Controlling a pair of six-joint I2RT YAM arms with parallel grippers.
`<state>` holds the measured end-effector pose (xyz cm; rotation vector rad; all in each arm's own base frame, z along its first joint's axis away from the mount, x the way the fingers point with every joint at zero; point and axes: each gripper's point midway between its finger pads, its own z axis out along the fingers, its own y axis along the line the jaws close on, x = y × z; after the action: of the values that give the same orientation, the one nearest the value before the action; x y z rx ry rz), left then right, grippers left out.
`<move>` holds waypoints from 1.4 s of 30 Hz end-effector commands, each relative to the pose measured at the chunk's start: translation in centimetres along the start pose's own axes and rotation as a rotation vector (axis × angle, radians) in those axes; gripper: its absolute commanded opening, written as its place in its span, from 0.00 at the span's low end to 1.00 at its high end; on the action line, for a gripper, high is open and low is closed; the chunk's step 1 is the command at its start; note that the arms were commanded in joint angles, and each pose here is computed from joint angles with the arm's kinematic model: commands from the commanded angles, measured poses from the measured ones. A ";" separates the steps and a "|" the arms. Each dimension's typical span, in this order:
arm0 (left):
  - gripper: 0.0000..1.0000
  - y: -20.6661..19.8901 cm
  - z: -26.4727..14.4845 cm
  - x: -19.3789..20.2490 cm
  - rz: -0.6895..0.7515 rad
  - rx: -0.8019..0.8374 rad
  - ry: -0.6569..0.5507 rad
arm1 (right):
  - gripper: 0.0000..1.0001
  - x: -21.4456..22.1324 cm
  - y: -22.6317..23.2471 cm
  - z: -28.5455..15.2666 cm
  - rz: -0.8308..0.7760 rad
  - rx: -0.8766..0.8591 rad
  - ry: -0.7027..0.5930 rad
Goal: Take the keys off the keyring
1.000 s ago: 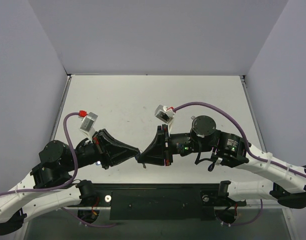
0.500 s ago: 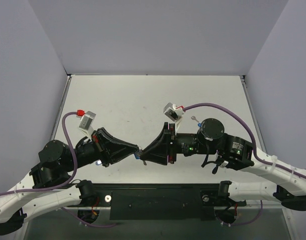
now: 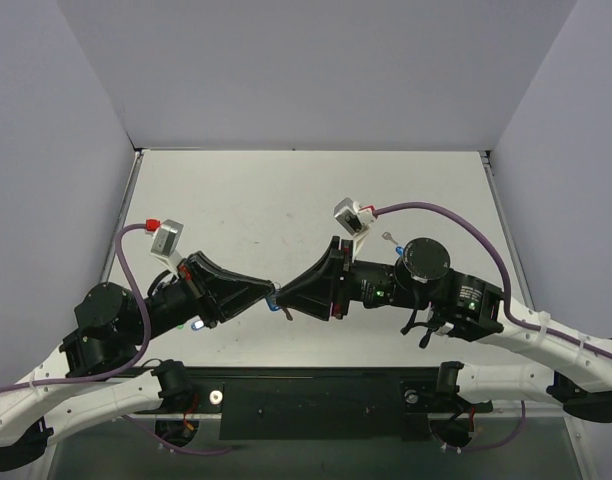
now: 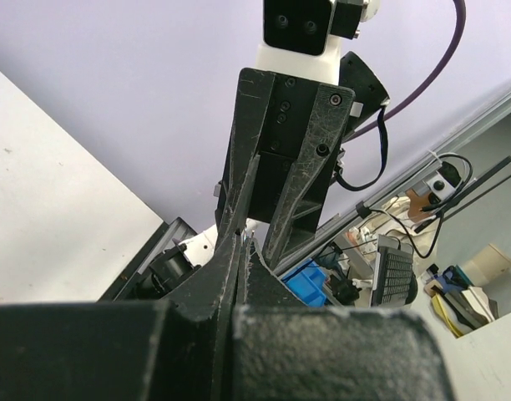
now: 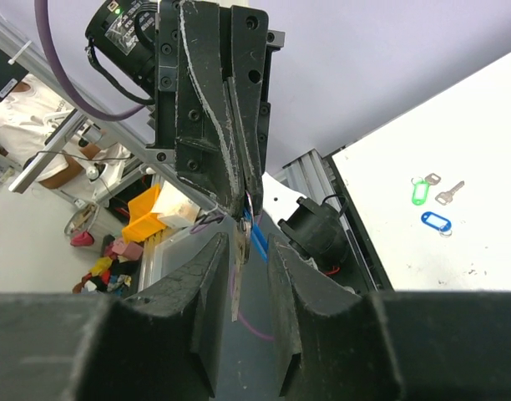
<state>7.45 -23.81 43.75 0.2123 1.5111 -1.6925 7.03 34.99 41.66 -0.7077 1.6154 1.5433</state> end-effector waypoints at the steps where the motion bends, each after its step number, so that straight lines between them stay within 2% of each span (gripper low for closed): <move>1: 0.00 -1.1 0.2 -1.5 -0.010 0.040 -0.071 | 0.21 -1.5 1.0 0.6 -0.002 -0.046 -0.063; 8: 0.00 -0.9 0.3 -1.6 -0.015 0.040 -0.086 | 0.13 -1.2 0.8 0.9 0.006 -0.044 -0.052; 11: 0.00 -0.9 0.2 -1.6 -0.018 0.040 -0.089 | 0.00 -1.1 1.0 1.1 0.007 -0.056 -0.042; 21: 0.00 -0.7 0.2 -1.5 -0.003 0.033 -0.082 | 0.00 -0.7 1.8 1.2 0.005 -0.094 -0.025; 28: 0.00 -0.5 0.1 -0.1 0.074 -0.036 0.064 | 0.00 -0.1 1.8 0.1 -0.041 -0.075 0.040; 42: 0.00 -2.0 -0.3 1.9 0.124 -0.012 0.264 | 0.00 0.7 2.8 -1.1 -0.086 -0.078 0.181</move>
<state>6.03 -24.41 43.73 0.4281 1.6490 -1.5915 5.29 34.58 41.36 -0.8945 1.6809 1.5090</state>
